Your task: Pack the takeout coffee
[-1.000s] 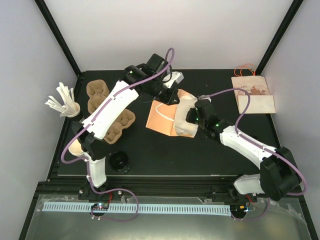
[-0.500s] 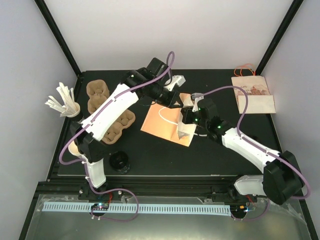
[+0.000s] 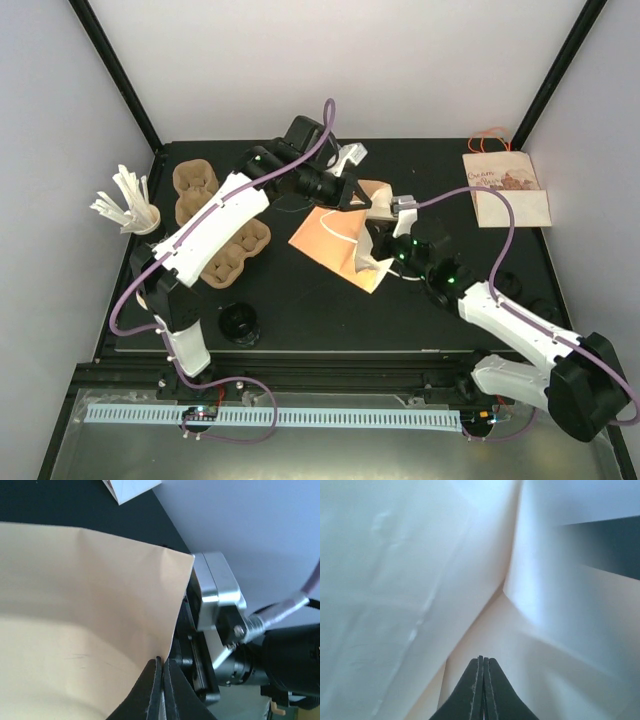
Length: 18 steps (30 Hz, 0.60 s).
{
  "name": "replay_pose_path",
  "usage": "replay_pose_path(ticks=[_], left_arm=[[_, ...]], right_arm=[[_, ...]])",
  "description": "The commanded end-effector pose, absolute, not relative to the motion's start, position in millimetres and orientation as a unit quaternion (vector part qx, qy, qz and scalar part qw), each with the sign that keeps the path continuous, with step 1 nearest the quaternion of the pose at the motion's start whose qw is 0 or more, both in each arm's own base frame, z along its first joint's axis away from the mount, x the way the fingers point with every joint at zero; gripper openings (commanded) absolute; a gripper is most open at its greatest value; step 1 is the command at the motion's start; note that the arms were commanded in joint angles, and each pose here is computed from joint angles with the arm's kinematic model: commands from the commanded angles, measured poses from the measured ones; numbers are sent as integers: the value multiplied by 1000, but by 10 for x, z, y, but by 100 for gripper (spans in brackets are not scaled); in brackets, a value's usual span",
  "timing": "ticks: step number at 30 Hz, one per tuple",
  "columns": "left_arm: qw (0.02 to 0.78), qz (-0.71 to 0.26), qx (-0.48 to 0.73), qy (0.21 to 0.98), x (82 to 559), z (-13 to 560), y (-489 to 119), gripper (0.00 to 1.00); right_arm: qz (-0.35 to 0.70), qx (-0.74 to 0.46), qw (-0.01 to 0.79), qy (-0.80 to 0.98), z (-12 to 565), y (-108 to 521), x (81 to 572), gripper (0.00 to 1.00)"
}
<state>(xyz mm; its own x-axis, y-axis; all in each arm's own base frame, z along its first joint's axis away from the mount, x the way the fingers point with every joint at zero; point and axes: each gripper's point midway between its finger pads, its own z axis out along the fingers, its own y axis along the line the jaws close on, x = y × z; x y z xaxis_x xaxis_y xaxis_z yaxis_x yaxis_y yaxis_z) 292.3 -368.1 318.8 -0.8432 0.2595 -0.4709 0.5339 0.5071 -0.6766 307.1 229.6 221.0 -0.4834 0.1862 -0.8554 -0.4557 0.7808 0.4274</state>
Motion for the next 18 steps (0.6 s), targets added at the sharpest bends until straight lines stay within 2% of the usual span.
replay_pose_path(ticks=[1,11,18], left_arm=[[190,-474,234,827,2940,3510,-3708,2],[191,-489,240,816,2911,3604,-3733,2],[198,-492,252,810,2834,3737,-3685,1]], right_arm=[[300,-111,540,778,2366,2333,3020,1],[264,-215,539,770,2307,2623,2806,1],[267,-182,518,792,2155,2595,2836,1]])
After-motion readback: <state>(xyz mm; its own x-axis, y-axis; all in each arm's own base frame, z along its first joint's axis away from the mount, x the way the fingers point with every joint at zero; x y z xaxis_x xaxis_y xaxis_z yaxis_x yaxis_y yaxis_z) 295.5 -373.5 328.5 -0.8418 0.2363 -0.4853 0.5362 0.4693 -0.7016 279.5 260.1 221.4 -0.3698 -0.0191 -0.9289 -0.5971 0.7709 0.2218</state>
